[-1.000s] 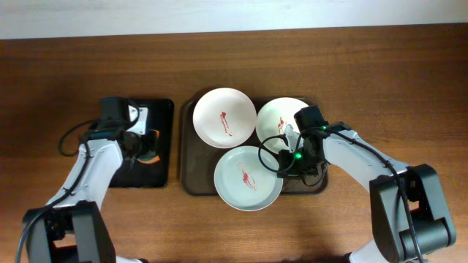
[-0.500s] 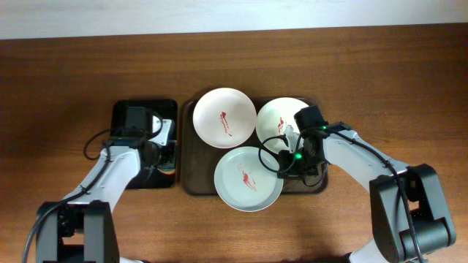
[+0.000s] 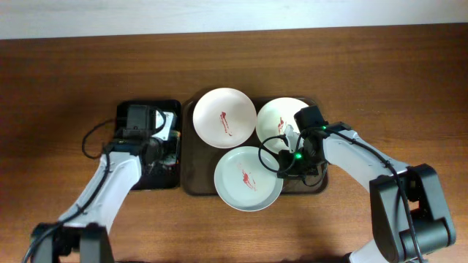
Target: Clean dirty plates on tray and stack at the side
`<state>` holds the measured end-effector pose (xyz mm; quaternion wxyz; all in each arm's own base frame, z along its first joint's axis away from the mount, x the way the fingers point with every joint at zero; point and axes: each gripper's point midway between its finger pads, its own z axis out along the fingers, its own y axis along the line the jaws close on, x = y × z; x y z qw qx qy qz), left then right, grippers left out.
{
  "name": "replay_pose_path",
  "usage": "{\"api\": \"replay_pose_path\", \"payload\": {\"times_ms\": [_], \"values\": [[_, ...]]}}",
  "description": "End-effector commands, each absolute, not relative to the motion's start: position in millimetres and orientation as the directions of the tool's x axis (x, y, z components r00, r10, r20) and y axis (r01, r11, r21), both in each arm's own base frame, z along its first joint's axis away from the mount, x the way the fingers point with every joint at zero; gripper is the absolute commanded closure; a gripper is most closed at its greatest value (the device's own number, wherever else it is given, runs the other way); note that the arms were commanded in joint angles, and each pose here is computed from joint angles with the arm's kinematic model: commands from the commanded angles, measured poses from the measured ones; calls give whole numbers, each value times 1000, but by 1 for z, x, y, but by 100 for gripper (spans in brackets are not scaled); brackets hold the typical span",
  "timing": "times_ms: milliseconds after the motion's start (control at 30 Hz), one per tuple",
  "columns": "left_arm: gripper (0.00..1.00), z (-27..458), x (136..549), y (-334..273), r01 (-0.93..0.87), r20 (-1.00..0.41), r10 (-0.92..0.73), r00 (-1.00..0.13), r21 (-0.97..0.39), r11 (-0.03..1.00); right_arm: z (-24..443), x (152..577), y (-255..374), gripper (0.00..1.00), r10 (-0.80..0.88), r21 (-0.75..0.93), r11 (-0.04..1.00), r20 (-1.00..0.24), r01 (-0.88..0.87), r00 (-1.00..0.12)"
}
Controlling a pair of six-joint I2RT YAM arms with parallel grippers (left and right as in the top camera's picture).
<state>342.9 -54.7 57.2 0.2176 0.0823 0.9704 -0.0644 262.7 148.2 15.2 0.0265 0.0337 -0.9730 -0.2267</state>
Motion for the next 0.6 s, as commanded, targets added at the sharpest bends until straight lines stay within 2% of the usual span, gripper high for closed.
{"api": "replay_pose_path", "payload": {"times_ms": [0,233,567], "values": [[100,102,364,-42,149,-575,121,-809,-1,989,16,265,152,96,-89,445,893,32,-66,-995],[100,169,389,-28,104,-769,76,-634,12,994,16,265,152,96,-89,445,893,31,-66,-996],[100,174,393,-28,104,-785,75,-615,14,995,16,265,152,96,-89,445,893,31,-66,-996]]}}
